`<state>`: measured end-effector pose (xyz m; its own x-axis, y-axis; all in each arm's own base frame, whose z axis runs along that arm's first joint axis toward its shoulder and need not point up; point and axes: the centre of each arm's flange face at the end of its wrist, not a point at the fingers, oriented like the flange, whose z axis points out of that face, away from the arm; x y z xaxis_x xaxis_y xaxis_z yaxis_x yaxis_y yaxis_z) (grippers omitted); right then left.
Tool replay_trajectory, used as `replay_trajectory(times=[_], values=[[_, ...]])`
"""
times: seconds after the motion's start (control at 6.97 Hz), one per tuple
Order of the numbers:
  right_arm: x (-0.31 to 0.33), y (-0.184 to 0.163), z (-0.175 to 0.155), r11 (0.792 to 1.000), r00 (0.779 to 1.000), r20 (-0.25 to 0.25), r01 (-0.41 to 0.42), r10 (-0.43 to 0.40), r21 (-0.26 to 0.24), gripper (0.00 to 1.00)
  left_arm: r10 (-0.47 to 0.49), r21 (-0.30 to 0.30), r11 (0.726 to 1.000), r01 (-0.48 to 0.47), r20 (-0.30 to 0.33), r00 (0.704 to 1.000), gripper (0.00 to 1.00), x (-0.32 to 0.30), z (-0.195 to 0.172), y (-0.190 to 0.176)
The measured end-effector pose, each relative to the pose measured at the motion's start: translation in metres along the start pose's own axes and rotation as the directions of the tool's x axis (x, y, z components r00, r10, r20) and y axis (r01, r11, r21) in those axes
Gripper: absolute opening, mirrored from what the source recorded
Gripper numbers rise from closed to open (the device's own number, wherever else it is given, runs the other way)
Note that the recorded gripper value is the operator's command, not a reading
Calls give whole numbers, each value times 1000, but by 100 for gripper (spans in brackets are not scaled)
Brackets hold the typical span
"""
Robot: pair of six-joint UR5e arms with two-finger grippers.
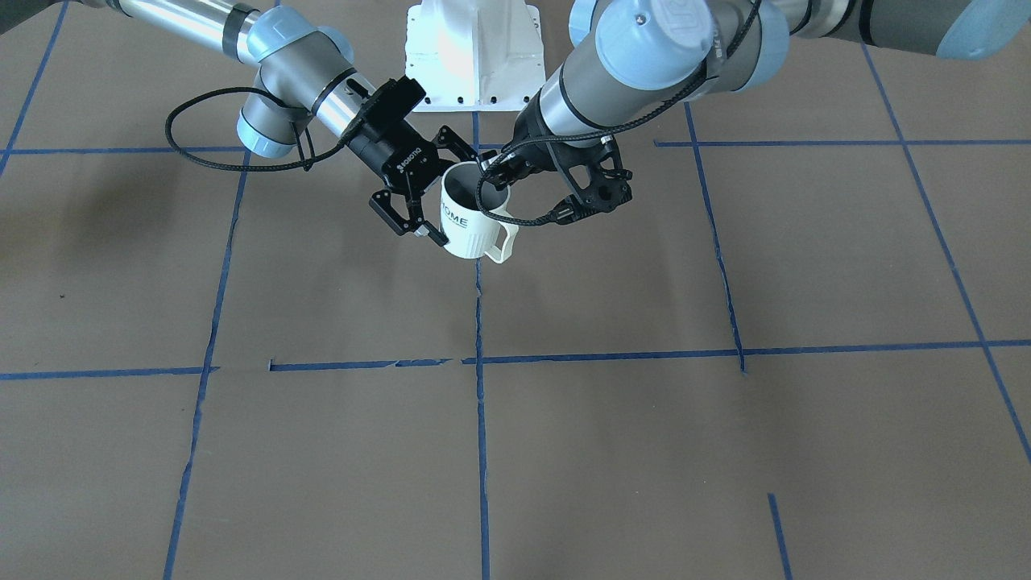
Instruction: Left arm hands cup to right arm to dump lemon
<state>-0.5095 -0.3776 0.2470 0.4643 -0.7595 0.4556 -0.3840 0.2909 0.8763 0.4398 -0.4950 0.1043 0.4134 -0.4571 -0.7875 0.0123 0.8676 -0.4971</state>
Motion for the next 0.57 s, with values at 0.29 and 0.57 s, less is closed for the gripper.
replay_trajectory(times=[0.29, 0.57], values=[[-5, 0, 0, 1000, 1000, 1, -3, 3, 3, 12, 4, -1, 1000, -4, -10, 1000, 100, 4, -8, 0], [-4, 2, 0, 1000, 1000, -1, -2, 2, 1, 10, 7, 5, 1000, -7, -19, 1000, 100, 5, -17, -4]])
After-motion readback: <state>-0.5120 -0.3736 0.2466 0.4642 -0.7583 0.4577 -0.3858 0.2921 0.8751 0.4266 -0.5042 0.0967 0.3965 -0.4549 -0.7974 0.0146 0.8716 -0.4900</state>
